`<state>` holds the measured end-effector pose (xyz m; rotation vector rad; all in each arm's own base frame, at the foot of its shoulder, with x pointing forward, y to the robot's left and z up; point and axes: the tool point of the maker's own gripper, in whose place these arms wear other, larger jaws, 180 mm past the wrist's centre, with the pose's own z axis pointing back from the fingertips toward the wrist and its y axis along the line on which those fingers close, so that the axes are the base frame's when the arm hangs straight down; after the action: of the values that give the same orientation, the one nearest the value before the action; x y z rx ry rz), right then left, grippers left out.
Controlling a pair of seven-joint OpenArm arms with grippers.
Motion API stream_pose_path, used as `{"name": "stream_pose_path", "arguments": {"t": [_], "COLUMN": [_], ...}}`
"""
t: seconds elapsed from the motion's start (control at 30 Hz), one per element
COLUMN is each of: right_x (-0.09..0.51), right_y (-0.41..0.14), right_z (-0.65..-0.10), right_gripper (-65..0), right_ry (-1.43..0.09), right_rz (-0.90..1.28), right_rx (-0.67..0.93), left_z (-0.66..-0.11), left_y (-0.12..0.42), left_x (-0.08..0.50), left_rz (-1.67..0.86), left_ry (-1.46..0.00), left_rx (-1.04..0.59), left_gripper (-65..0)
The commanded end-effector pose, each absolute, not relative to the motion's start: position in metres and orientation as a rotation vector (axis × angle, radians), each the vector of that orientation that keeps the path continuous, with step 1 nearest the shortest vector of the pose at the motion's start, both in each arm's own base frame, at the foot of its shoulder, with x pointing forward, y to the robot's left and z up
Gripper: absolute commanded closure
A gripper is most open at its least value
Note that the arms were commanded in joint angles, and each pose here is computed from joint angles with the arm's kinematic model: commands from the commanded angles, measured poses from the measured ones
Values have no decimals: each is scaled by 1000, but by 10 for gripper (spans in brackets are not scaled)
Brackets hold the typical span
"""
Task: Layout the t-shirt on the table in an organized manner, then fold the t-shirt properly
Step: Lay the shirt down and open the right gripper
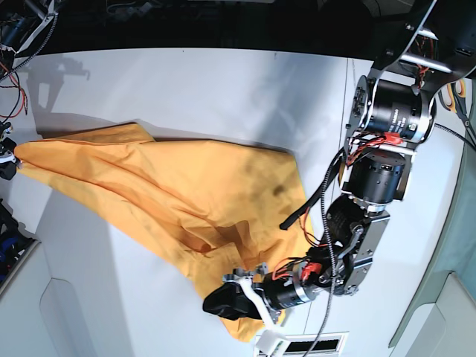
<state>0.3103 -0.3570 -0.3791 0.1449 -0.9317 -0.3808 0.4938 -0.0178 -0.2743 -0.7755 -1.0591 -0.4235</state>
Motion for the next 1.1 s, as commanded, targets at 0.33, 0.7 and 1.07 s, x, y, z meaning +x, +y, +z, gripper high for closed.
{"name": "stream_pose_path", "arguments": {"t": [0.33,0.7,1.07], "right_x": [291,211,214], "right_y": [-326,-285,-225], "right_z": [-379,-418,-449], "right_gripper": [-255,-255,-255], "right_ry": [-874,-745,-765], "right_rz": [-376,-409,-470], "right_rx": [376,445,501], "left_z": [-269,-341,-410], "left_y": [58,165,162], "left_x": [507,460,403], "left_rz": [-419,-298,-209], "left_ry": [-1058,-925,-818], "left_rx": [-648,-511,-533], "left_gripper": [-292,-293,-383]}}
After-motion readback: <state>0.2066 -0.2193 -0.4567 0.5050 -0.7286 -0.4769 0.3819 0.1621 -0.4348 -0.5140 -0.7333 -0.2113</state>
